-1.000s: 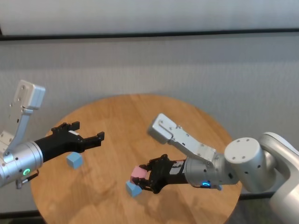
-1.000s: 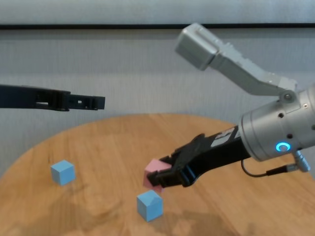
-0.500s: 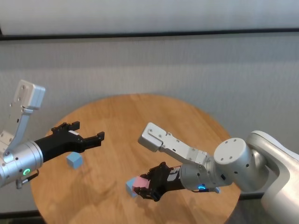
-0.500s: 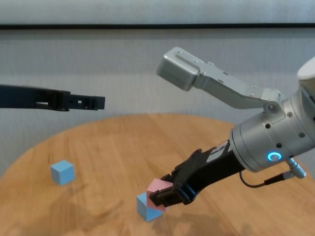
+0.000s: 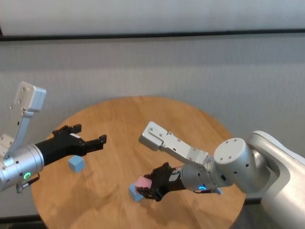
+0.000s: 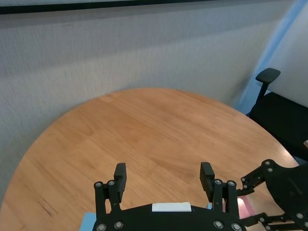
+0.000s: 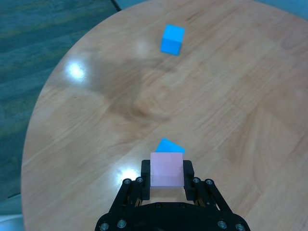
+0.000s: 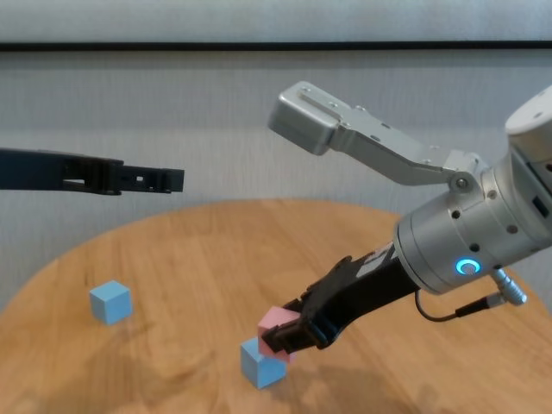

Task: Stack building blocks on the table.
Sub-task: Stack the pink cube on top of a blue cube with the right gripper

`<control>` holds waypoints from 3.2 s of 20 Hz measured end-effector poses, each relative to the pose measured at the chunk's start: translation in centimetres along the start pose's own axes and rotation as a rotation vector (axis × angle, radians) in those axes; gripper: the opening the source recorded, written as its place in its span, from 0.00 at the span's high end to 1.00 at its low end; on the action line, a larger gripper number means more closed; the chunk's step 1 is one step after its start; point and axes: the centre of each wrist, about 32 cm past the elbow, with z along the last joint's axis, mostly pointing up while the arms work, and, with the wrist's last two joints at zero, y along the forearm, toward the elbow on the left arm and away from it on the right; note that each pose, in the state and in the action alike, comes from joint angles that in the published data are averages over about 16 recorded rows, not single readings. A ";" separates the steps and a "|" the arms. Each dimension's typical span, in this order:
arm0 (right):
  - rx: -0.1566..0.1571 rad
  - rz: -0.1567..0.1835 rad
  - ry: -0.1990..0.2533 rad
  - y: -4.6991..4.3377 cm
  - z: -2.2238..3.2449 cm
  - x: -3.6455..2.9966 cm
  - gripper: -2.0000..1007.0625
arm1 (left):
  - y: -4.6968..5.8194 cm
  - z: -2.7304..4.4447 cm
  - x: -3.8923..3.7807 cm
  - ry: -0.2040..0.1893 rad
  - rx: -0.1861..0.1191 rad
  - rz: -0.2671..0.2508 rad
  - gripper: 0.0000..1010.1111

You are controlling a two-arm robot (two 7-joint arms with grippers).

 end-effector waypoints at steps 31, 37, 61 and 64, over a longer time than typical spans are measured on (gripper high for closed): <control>-0.035 0.008 0.039 1.24 1.47 -0.19 0.63 | 0.0 0.00 0.00 0.000 0.000 0.000 0.01; -0.035 0.003 0.035 1.43 1.44 -0.09 0.63 | 0.0 0.00 0.00 0.000 0.000 0.000 0.01; -0.024 0.009 0.052 2.09 1.31 0.28 0.63 | 0.0 0.00 0.00 0.000 0.000 0.000 0.01; -0.021 0.011 0.054 2.11 1.29 0.31 0.63 | 0.0 0.00 0.00 0.000 0.000 0.000 0.01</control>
